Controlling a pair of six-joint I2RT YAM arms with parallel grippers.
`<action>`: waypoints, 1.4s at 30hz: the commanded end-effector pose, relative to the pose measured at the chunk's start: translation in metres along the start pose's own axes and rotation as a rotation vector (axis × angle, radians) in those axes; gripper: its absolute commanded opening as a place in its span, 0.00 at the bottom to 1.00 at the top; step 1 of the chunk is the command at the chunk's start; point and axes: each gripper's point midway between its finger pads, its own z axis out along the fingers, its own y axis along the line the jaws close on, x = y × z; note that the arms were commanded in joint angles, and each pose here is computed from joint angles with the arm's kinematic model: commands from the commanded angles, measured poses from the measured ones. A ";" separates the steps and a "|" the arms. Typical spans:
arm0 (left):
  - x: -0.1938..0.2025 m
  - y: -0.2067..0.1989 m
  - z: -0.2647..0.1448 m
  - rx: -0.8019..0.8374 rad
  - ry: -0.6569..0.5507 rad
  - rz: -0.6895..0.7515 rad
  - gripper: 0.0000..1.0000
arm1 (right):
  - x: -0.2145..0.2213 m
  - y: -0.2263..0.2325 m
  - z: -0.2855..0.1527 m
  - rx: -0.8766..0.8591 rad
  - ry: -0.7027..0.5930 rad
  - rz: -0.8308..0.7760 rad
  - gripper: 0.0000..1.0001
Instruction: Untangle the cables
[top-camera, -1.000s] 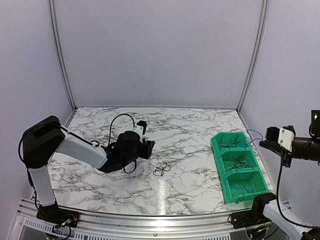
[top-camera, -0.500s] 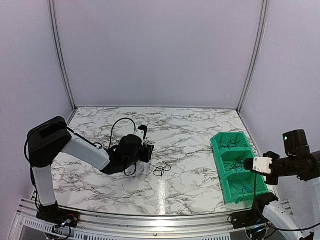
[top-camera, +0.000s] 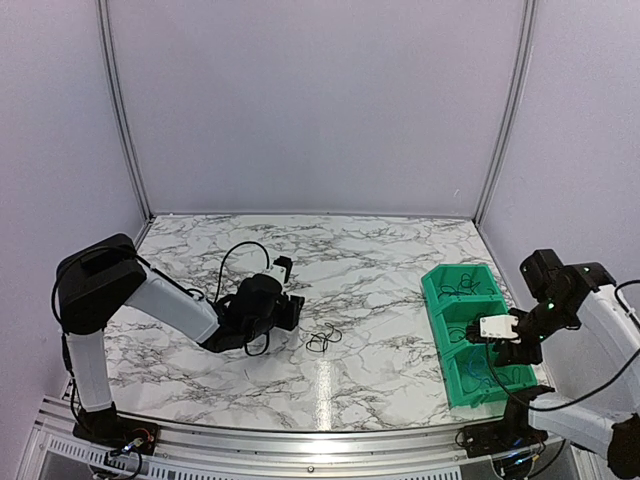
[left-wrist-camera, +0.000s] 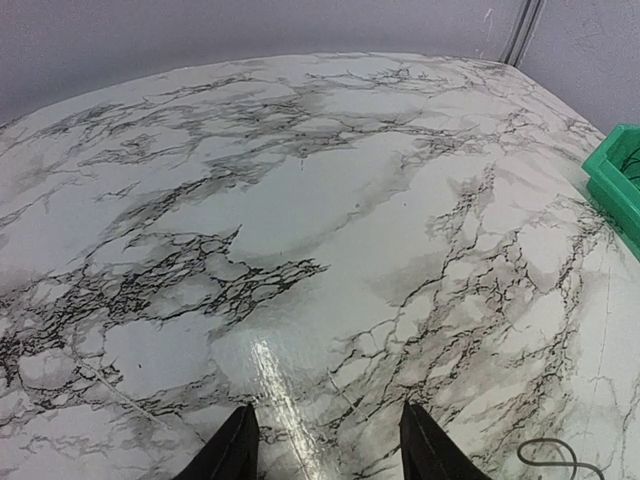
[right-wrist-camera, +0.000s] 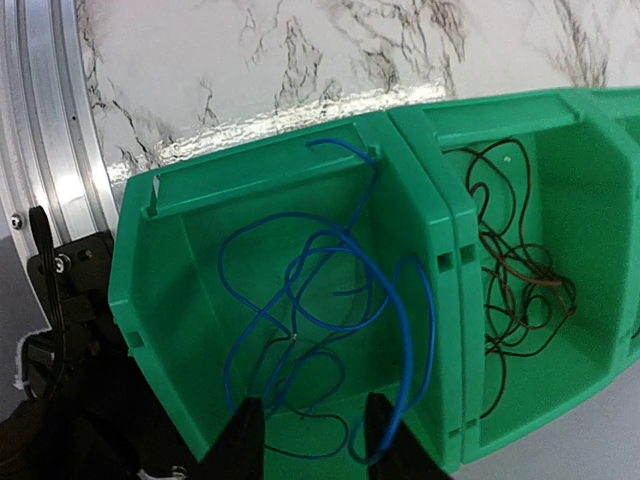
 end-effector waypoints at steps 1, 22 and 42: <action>0.003 0.001 -0.004 0.022 0.018 0.025 0.50 | 0.005 -0.006 -0.001 -0.032 0.054 0.047 0.44; 0.021 -0.045 -0.038 0.325 0.194 -0.100 0.45 | -0.126 -0.083 -0.085 0.190 -0.638 0.060 0.47; 0.032 0.022 -0.083 0.014 0.333 -0.075 0.50 | -0.315 -0.075 0.080 0.109 -0.502 -0.354 0.32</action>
